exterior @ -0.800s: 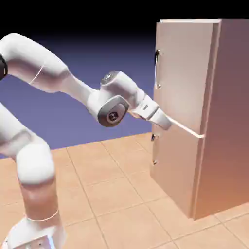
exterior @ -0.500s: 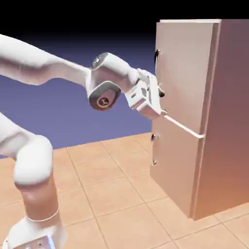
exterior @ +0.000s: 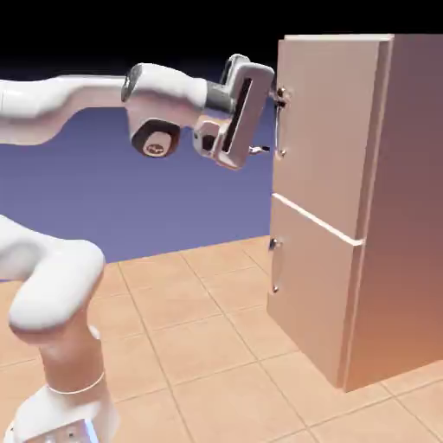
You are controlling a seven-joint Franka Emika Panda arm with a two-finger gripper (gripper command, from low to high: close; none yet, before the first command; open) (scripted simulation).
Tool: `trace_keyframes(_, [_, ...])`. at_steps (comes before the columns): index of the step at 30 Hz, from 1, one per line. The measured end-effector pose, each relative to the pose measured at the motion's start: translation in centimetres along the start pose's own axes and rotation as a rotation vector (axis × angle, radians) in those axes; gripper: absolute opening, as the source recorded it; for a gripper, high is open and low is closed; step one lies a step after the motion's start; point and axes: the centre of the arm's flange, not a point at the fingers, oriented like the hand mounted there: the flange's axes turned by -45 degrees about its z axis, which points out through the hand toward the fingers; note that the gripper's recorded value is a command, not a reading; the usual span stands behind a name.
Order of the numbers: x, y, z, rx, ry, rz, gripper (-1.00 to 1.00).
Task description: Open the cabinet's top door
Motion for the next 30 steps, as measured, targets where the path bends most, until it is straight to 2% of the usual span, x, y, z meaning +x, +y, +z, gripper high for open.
trace_keyframes(14, [-7.2, 3.1, 0.1, 0.153, -0.127, 0.835, 0.00])
trace_keyframes(23, [-10.4, 8.1, 4.5, 0.159, -0.238, 1.329, 0.00])
trace_keyframes(29, [-10.8, 6.9, 9.3, 0.159, -0.238, 1.330, 0.00])
trace_keyframes(30, [-10.8, 6.9, 9.3, 0.159, -0.238, 1.330, -1.00])
